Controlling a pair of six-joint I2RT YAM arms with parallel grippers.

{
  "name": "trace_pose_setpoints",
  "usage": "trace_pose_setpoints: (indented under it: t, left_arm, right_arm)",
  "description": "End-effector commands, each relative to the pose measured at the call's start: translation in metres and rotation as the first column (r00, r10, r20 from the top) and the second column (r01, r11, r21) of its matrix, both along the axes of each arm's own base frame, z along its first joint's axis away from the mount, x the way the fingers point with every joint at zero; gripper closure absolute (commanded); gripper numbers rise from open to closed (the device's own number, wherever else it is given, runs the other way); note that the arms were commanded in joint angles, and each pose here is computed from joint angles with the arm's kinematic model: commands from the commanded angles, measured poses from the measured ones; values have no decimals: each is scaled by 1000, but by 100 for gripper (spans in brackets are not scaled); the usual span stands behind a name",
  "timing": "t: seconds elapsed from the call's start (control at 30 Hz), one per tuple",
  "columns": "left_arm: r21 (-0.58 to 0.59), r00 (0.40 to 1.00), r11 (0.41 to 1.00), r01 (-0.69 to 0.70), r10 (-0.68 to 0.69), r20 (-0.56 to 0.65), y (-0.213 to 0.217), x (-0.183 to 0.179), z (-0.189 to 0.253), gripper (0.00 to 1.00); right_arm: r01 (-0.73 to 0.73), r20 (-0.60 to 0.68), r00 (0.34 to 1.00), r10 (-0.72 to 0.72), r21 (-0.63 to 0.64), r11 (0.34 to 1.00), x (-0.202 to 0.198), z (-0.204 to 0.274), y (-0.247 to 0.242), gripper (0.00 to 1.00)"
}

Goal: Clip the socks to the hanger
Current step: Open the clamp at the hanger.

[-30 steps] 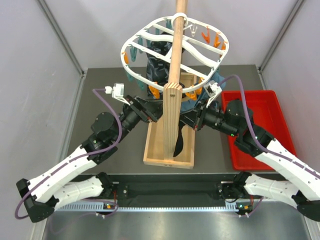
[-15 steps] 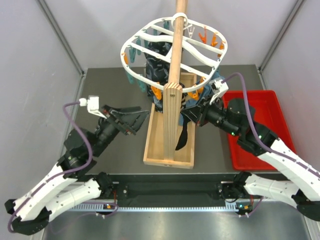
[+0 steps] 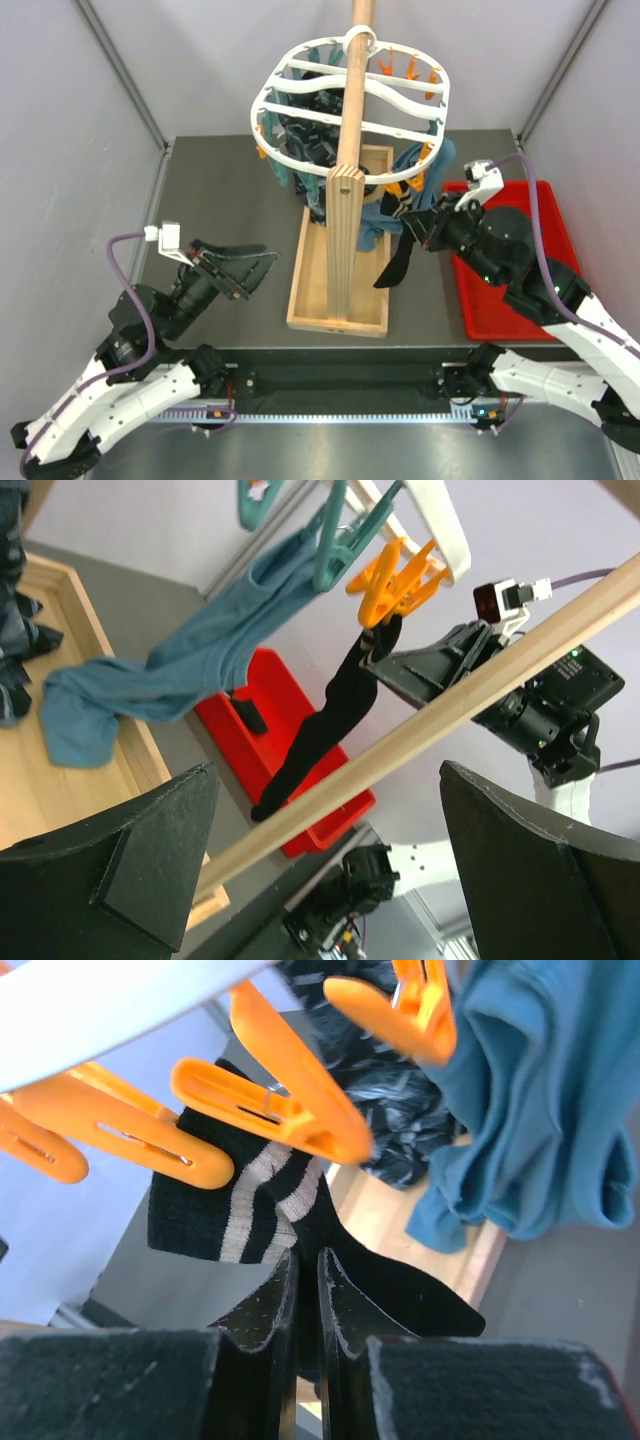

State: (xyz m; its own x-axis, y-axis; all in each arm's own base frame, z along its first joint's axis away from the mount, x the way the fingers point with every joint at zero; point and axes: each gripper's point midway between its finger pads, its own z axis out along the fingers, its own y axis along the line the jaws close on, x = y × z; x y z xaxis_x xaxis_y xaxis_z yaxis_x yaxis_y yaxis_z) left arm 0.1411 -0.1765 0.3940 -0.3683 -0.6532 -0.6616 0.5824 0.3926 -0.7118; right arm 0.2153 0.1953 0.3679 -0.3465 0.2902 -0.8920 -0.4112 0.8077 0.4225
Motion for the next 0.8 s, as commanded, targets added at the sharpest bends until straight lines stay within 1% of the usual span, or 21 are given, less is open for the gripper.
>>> trace_pose_setpoints:
  t: [0.0, 0.03, 0.3, 0.47, 0.5, 0.53, 0.7, 0.77]
  left_arm:
    - [2, 995, 997, 73, -72, -65, -6, -12, -10, 4]
    - [15, 991, 996, 92, -90, -96, -7, -15, -15, 4]
    - [43, 978, 986, 159, -152, -140, -13, -25, -26, 3]
    - [44, 979, 987, 155, -147, -143, -12, -26, -25, 3]
    - [41, 978, 986, 160, -153, -142, -12, -27, -23, 3]
    - [36, 978, 986, 161, -155, -138, -11, -28, -20, 3]
    - [49, 978, 987, 150, -141, -157, -7, -29, -17, 4]
    - [60, 978, 988, 140, -128, -167, -5, -27, -18, 4]
  right_arm:
    - [114, -4, 993, -114, 0, 993, 0, 11, -25, 93]
    - [125, -4, 992, -125, 2, 992, 1, 13, -28, 93]
    - [245, -42, 968, -247, -44, 968, 12, 11, -42, 91]
    - [306, -75, 944, -321, -168, 937, 29, -4, -45, 90]
    - [326, -75, 936, -343, -176, 929, 33, -2, -49, 90]
    - [330, -83, 932, -354, -215, 919, 38, -8, -50, 90]
    - [351, -85, 917, -389, -292, 890, 57, -20, -57, 89]
    - [362, -79, 912, -402, -302, 882, 61, -21, -60, 89]
